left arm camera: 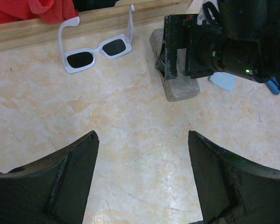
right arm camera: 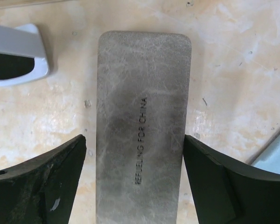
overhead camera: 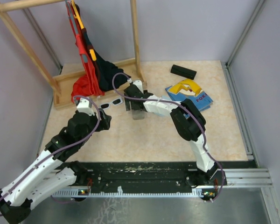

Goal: Organize the sunglasses
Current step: Move the sunglasses case to the center of the board, then pick up the sunglasses case at the center of the board.

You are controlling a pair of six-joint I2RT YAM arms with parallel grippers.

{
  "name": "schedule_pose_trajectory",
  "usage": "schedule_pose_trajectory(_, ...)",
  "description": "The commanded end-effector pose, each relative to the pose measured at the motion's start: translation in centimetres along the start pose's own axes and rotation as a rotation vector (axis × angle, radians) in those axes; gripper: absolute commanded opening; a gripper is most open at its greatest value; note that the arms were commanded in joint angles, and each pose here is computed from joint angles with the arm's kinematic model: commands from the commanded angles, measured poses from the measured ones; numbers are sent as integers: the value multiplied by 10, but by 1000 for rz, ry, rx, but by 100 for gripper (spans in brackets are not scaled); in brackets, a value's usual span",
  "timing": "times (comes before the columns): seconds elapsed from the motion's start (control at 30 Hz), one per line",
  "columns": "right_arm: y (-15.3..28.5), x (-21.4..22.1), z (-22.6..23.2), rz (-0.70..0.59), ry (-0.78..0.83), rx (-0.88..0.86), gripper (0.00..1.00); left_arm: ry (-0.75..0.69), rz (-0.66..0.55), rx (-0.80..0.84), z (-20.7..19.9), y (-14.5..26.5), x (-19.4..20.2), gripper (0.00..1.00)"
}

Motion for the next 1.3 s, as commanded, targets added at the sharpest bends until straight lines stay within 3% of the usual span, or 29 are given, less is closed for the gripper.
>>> schedule_pose_trajectory(0.0, 56, -60, 15, -169, -27, -157, 84, -10, 15, -27, 4, -2, 4, 83)
schedule_pose_trajectory(0.27, 110, -58, -10, -243, -4, -206, 85, -33, 55, -49, 4, -12, 12, 84)
schedule_pose_trajectory(0.5, 124, -27, -81, -229, -15, -47, 82, -41, 104, -48, -1, -23, 25, 84)
schedule_pose_trajectory(0.73, 133, -15, -150, -249, -128, 48, 80, -32, 168, -26, -12, -37, 38, 83)
schedule_pose_trajectory(1.03, 123, -69, -234, -327, -244, 161, 82, -61, 164, 32, -32, -48, 23, 83)
schedule_pose_trajectory(1.27, 73, -137, -264, -337, -67, 120, 89, -120, 178, 96, -45, -48, 16, 84)
Point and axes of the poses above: each gripper's point midway between its finger pads, its own y axis back along the fingers, its own z axis along the line the jaws close on, x = y × z, the point moved 1 cm from there along y, back along the fingers, and after that the axes turned 3 degrees about -y, right-handed, at the moved point
